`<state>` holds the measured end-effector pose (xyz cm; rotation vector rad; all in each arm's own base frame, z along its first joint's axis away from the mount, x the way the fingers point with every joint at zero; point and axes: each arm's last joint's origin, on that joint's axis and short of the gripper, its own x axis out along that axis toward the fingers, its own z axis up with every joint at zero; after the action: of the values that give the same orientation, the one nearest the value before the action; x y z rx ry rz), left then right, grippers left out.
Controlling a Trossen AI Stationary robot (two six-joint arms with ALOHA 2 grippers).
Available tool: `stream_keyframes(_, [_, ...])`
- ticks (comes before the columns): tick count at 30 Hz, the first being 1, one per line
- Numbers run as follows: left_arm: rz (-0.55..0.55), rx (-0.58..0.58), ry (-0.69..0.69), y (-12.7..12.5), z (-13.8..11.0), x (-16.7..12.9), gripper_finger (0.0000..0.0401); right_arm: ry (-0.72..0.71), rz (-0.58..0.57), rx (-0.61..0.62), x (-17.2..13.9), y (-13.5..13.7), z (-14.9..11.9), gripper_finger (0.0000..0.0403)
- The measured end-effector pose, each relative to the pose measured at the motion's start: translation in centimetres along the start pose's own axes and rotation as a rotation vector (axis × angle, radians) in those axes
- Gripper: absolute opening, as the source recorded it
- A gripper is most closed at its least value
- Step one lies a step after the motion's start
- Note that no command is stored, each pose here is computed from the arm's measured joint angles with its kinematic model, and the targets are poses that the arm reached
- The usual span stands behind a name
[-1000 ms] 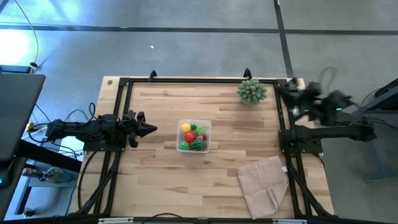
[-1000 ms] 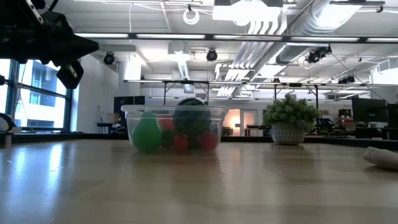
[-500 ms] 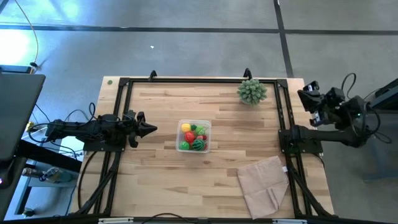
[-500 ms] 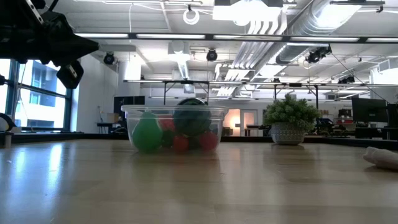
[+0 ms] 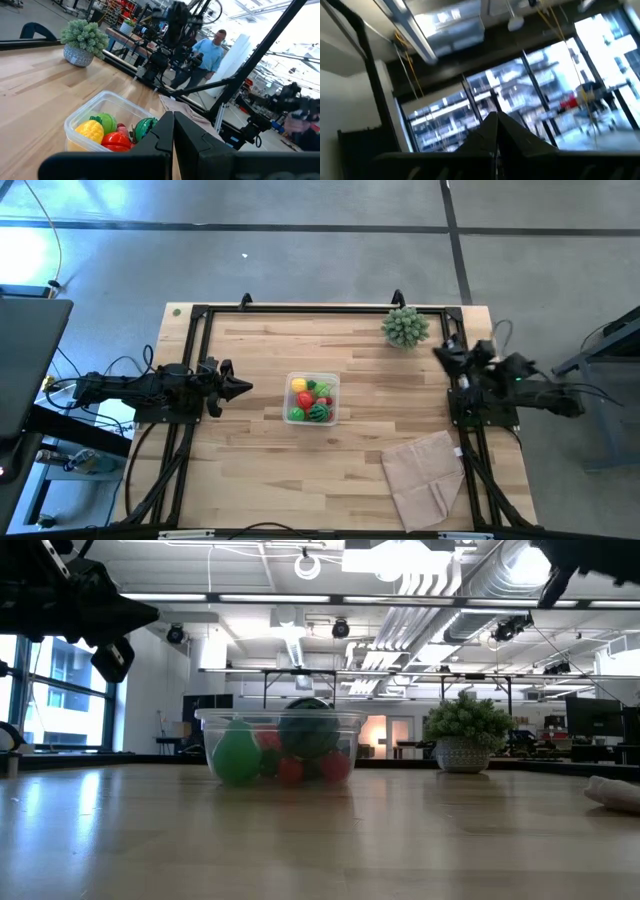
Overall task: Pick and placing Produce into tupperware
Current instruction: Return to Home Position
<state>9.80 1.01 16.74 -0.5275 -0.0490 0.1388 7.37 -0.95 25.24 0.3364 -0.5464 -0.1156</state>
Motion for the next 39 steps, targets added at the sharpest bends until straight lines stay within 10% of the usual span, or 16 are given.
stream_keyframes(18, [0.000,0.000,0.000,0.0,0.0,0.0,0.0001,0.479,-0.190,-0.070,-2.0,-3.1,-8.0,0.0000])
stream_keyframes(39, [0.000,0.000,0.000,0.0,0.0,0.0,0.0001,0.507,-0.187,-0.073,-2.0,-3.1,-8.2,0.0000])
